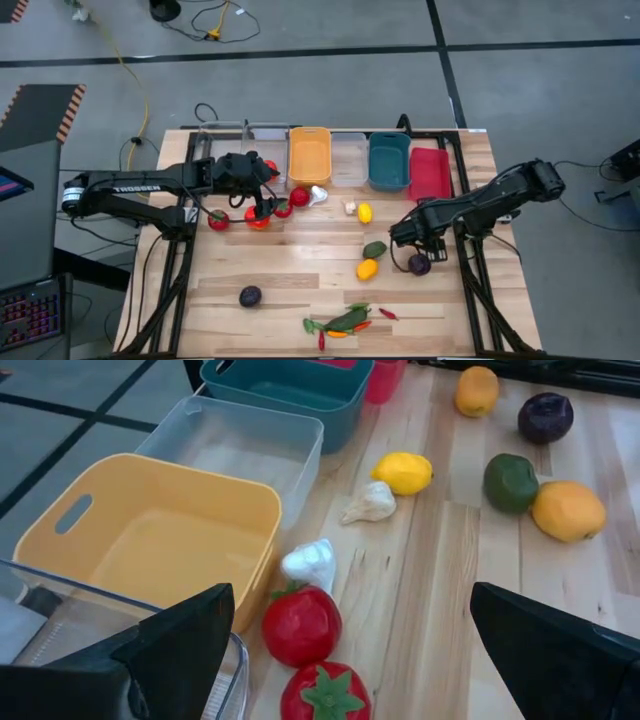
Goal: Sort produce into baskets
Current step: Put the lemon into the red bin
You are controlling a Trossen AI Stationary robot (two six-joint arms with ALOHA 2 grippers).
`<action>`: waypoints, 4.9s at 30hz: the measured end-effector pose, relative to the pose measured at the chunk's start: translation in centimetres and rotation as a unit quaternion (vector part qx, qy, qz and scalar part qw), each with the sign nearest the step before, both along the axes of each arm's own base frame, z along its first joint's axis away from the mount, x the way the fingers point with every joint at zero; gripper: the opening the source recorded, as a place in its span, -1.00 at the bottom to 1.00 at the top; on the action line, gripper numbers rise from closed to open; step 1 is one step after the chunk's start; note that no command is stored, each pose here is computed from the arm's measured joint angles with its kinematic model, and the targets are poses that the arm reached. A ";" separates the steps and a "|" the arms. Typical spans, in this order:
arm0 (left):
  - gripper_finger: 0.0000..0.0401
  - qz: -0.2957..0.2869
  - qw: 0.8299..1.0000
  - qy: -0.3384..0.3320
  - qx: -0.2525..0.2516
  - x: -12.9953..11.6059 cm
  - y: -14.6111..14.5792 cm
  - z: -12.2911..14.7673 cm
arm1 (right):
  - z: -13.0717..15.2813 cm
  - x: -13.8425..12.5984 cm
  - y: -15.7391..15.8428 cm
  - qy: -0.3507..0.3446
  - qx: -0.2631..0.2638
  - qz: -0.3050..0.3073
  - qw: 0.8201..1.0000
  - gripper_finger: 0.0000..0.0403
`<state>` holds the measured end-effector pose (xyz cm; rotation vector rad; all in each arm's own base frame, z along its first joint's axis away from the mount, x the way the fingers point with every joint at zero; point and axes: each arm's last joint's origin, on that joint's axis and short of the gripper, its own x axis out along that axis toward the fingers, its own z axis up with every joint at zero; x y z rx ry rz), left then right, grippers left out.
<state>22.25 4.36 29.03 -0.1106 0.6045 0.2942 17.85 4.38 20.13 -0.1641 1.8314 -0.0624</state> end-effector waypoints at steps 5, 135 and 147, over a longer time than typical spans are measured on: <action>0.97 0.000 1.000 0.000 0.000 0.0 0.0 0.0 | -1.4 -0.2 -0.1 -0.026 0.007 0.006 1.000 0.14; 0.97 -0.022 1.000 0.008 -0.020 -0.1 -0.2 -0.2 | 3.4 0.3 -12.6 -0.028 -0.220 -0.189 0.957 0.32; 0.97 -0.011 0.996 0.084 -0.031 -1.1 -0.3 -1.3 | 3.6 0.5 -13.5 -0.054 -0.303 -0.222 0.925 0.32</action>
